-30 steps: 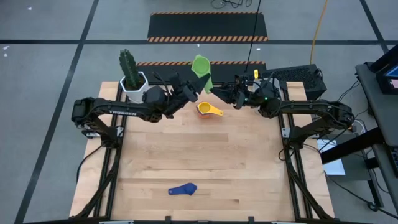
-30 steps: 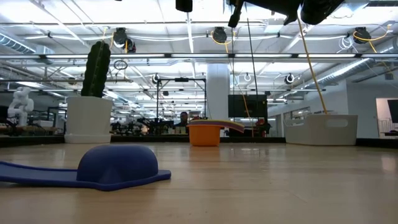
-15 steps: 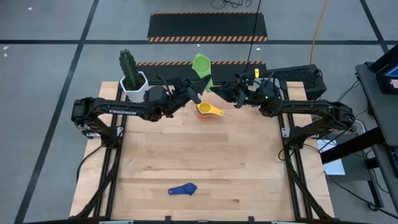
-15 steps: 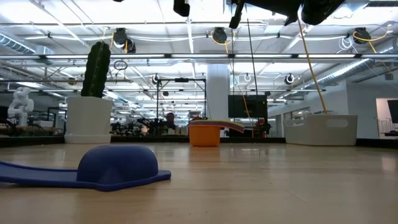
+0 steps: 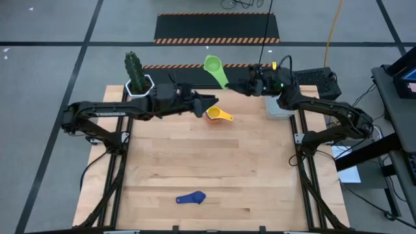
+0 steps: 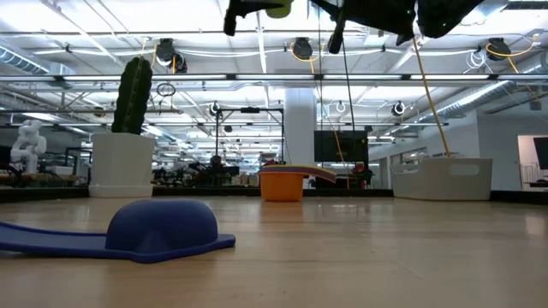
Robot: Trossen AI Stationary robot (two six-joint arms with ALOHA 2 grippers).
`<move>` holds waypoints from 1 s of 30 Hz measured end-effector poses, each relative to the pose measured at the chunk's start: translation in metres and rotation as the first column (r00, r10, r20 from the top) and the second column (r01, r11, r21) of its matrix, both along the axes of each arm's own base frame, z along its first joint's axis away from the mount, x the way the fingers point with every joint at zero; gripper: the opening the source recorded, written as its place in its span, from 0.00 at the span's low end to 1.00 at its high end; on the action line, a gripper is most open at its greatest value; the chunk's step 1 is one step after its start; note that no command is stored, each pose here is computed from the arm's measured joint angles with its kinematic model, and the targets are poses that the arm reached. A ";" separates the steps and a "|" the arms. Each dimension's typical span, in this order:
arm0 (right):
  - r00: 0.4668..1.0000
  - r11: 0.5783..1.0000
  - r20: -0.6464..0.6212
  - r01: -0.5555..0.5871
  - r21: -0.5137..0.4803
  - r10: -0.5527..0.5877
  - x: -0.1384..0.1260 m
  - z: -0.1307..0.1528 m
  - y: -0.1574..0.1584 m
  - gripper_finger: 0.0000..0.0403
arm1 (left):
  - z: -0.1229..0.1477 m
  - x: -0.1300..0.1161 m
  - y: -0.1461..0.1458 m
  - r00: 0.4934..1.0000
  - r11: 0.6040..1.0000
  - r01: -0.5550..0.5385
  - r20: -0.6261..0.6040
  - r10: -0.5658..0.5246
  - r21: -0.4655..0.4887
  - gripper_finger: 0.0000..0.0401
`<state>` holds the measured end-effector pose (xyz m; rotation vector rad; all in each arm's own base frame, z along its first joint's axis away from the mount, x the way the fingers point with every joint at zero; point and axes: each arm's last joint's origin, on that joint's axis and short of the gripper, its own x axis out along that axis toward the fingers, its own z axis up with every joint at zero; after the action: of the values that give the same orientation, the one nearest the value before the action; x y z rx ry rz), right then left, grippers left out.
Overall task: Nest measuring cups in basket
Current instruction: Stack the green measuring cup on top of the yellow measuring cup
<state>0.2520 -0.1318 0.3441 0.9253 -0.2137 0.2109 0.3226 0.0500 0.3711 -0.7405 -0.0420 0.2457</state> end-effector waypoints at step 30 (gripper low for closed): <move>0.826 0.901 -0.364 -0.417 0.119 0.430 0.007 -0.099 -0.078 0.00 | -0.023 -0.034 -0.016 0.906 0.992 0.068 -0.409 -0.106 -0.106 0.34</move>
<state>0.2593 -0.2098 0.2455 1.0214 0.3619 0.4336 0.2884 0.0343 0.3482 -0.7649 0.4093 0.3170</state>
